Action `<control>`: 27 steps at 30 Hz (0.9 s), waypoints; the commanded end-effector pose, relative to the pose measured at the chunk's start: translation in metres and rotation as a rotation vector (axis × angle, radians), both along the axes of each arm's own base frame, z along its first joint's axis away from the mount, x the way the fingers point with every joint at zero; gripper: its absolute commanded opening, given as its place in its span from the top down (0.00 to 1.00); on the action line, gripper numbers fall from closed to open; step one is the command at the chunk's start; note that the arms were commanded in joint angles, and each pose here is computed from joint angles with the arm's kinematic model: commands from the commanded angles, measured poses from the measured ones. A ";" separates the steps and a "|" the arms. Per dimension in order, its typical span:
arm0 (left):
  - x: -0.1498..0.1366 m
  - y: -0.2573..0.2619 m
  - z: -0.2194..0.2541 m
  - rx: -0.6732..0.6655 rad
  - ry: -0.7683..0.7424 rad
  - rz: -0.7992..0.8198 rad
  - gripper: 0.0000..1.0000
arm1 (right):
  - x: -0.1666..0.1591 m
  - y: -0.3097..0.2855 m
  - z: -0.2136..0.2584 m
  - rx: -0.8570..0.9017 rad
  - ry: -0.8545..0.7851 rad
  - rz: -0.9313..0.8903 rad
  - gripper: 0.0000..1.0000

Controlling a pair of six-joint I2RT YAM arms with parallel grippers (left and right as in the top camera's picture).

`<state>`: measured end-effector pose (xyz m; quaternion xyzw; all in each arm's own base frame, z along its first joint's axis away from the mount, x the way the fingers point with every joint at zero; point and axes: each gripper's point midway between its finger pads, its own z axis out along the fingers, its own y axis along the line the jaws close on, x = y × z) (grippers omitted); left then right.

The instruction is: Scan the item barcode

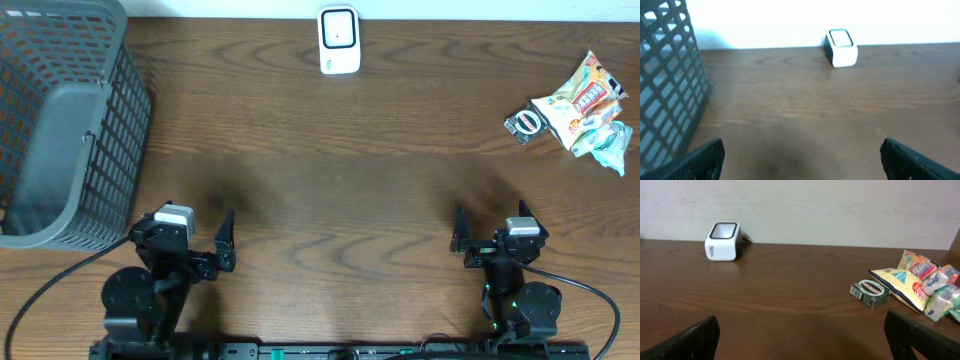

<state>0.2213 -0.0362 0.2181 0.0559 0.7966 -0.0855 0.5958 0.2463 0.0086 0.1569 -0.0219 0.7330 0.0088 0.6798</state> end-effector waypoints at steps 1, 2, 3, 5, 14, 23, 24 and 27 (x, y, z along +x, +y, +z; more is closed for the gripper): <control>0.005 0.001 -0.010 -0.027 -0.051 0.008 0.02 | 0.000 -0.001 0.000 -0.013 -0.001 -0.006 0.01; 0.007 0.001 -0.010 -0.028 -0.074 0.008 0.02 | 0.000 -0.001 0.000 -0.013 -0.001 -0.005 0.01; 0.009 0.001 -0.009 -0.033 -0.105 0.009 0.02 | 0.000 -0.001 0.000 -0.013 -0.001 -0.005 0.01; 0.012 0.001 -0.007 -0.047 -0.155 0.012 0.02 | 0.000 -0.001 0.000 -0.013 -0.001 -0.005 0.01; 0.018 0.018 -0.021 -0.133 -0.233 0.120 0.02 | 0.000 -0.001 0.000 -0.013 -0.001 -0.006 0.01; 0.024 0.021 -0.035 -0.156 -0.290 0.135 0.02 | 0.000 -0.001 0.000 -0.013 -0.001 -0.005 0.01; 0.025 0.021 -0.036 -0.166 -0.288 0.137 0.02 | 0.000 -0.001 0.000 -0.013 -0.001 -0.005 0.01; 0.025 0.021 -0.037 -0.169 -0.283 0.138 0.02 | 0.000 -0.001 0.000 -0.013 -0.001 -0.005 0.01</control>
